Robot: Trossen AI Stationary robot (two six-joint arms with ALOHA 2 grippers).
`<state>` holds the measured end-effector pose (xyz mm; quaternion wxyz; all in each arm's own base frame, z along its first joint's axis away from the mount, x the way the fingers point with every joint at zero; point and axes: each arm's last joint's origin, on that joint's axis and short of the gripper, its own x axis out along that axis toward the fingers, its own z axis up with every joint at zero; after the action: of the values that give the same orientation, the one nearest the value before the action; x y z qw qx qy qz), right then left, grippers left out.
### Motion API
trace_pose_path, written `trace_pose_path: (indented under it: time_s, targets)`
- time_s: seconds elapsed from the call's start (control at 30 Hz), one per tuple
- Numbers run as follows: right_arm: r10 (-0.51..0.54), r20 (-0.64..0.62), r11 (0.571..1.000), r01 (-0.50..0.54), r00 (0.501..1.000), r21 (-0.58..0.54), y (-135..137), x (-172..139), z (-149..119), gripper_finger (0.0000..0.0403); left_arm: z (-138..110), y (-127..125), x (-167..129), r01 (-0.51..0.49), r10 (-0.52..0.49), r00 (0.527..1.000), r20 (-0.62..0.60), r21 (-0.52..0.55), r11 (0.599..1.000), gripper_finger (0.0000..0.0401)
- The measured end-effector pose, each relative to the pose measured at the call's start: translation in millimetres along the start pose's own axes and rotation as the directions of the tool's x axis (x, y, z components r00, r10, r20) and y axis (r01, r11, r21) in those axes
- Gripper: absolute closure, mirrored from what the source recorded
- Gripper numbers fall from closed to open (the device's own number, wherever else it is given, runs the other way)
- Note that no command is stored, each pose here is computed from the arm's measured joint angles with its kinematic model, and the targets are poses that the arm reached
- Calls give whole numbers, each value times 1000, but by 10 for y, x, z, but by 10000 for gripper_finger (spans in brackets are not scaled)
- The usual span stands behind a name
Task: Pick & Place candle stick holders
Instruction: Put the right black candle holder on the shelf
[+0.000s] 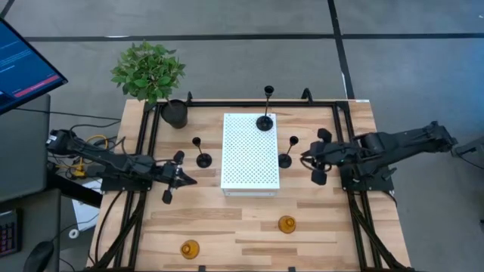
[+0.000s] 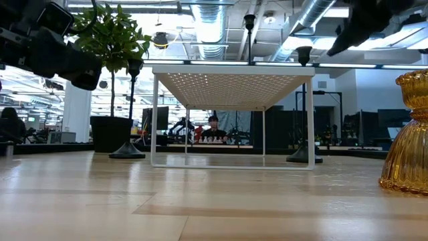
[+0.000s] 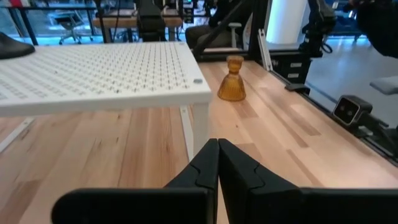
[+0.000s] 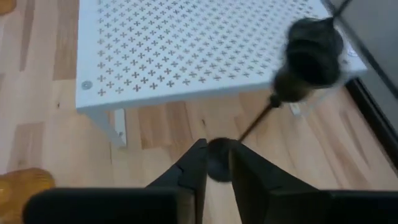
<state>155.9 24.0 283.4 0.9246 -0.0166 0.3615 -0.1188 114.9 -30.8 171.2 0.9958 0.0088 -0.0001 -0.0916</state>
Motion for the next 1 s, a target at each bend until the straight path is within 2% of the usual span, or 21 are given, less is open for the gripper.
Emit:
trace_pose_path:
  time_s: [0.23, 0.4, 0.63, 0.83, 1.0]
  targets:
    - [22, 103, 1000, -22, 994, -6, 38, 235, -277, 382, 23, -1, 14, 0, 0, 1000, 23, -2, 1000, 392]
    - [-3, 163, 998, -6, 987, 58, -63, 266, -475, 397, 36, -1, 15, -1, 1, 999, 37, -4, 1000, 392]
    - [-47, 218, 975, -3, 975, 224, -133, 458, -810, 398, 37, -1, 15, -1, 1, 999, 38, -4, 1000, 392]
    - [-67, 246, 967, 2, 967, 255, -132, 642, -1011, 397, 43, -1, 15, -1, 1, 999, 45, -4, 1000, 392]
    - [-91, 250, 958, 16, 964, 287, -155, 688, -1064, 395, 49, -1, 15, -1, 1, 999, 50, -5, 1000, 392]
